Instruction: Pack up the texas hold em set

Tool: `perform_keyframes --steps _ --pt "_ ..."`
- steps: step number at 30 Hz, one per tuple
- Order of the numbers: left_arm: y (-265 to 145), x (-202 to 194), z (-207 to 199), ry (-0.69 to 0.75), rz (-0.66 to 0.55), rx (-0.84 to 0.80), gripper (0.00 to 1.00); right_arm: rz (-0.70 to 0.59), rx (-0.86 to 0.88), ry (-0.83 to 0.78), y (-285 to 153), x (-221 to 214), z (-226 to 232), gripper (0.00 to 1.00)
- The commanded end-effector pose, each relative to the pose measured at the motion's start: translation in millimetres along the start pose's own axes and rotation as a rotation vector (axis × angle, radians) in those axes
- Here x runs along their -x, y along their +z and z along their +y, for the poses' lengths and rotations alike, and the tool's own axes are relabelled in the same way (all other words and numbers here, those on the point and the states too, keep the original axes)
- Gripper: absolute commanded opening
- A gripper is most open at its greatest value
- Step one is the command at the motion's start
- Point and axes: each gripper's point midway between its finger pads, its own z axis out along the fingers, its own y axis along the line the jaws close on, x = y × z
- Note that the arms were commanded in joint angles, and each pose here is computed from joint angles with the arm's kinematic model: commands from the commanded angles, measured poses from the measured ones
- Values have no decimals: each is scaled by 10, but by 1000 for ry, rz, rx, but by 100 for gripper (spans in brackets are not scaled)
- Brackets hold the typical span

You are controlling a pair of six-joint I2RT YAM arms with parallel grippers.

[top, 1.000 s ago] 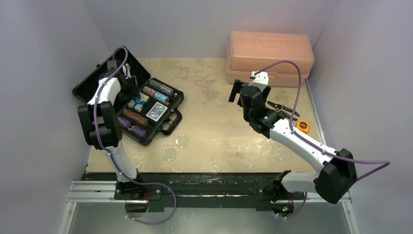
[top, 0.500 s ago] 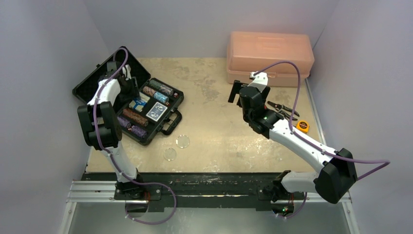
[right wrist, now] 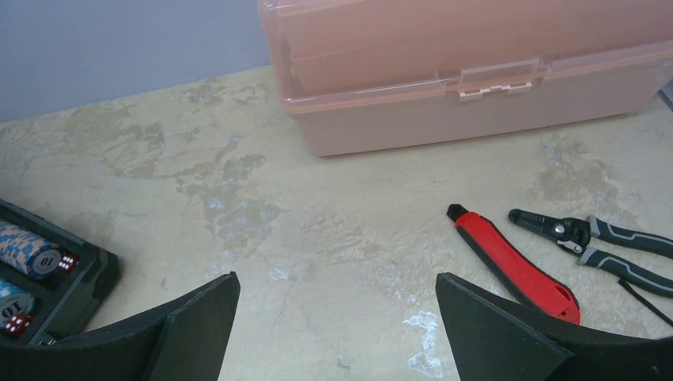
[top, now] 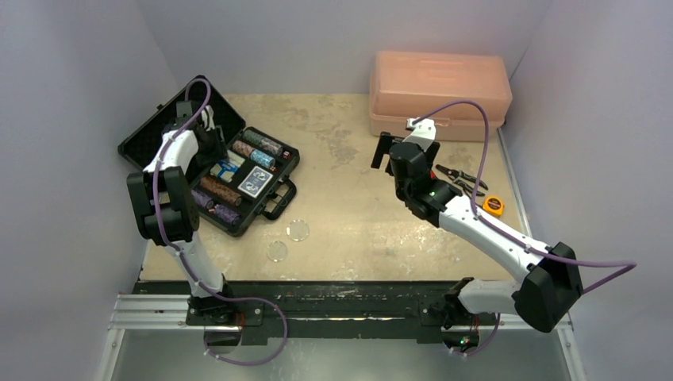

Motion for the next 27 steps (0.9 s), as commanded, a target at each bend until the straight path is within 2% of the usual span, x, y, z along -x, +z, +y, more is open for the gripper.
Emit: perform_keyframes --steps 1,12,17,27 --pt "39 -502 -236 -65 167 -45 42 -62 -9 29 -68 191 -17 99" --pt "64 -677 -143 -136 209 49 41 -63 -12 24 -63 179 -15 99" --pt "36 -813 -347 -147 247 -14 42 -60 -12 22 -53 168 -8 99" --pt "41 -1103 -659 -268 331 -172 41 -58 -10 21 -54 158 1 99"
